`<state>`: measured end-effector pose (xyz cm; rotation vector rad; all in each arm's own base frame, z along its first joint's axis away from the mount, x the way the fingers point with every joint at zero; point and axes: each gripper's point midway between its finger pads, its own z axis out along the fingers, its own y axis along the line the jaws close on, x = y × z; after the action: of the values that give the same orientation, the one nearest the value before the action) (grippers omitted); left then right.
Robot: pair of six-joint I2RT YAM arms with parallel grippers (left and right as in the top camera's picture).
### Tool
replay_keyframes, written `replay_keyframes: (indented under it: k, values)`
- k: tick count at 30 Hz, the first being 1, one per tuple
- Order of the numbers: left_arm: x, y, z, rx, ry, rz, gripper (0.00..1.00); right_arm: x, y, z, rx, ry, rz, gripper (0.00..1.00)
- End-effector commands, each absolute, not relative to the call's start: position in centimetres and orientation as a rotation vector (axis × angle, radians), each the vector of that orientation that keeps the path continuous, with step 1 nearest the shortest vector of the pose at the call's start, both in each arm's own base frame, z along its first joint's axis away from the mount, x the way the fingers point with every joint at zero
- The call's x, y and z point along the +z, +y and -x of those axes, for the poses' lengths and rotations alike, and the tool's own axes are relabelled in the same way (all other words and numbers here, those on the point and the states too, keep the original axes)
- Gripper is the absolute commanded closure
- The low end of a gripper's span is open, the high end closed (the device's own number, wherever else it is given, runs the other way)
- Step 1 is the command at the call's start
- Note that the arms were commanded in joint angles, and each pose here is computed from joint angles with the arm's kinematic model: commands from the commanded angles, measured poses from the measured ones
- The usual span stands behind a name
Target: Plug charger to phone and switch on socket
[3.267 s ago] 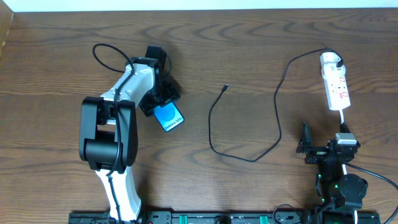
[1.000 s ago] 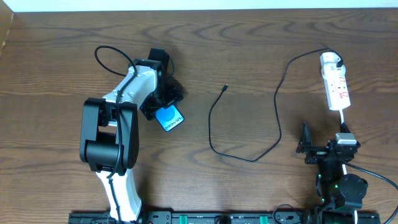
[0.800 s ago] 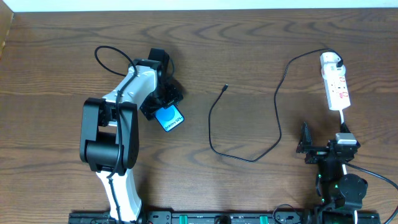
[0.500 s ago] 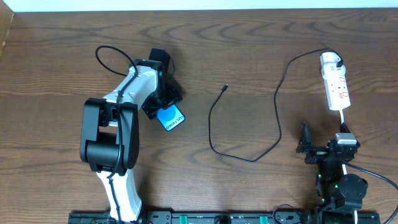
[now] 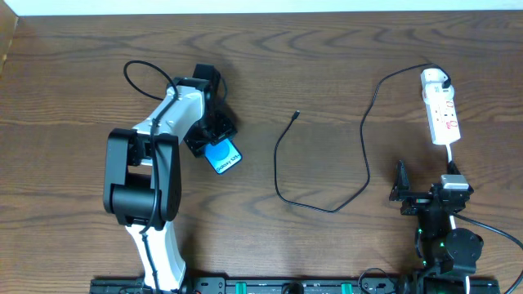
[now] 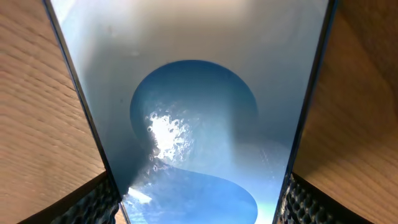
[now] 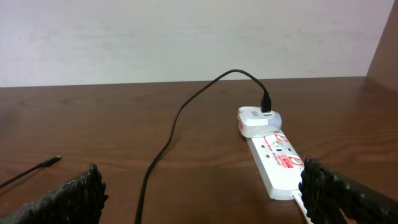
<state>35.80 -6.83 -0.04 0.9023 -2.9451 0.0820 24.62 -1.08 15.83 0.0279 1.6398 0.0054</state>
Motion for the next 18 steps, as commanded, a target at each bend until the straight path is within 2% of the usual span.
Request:
replay_keyframes:
  k: [1, 8, 18]
  values:
    - [2.9, -6.4, -36.6, 0.133, -3.01, -0.911, 0.25, 15.8, -0.8, -24.6, 0.005, 1.641, -0.011, 0.01]
    - [6.1, -6.8, -37.2, 0.224, -3.077, -0.931, 0.25, 15.8, -0.8, -24.6, 0.005, 1.641, -0.011, 0.01]
    - [6.8, -7.9, -37.8, 0.411, -2.998, -1.034, 0.25, 15.8, -0.8, -24.6, 0.004, 1.641, -0.01, 0.01]
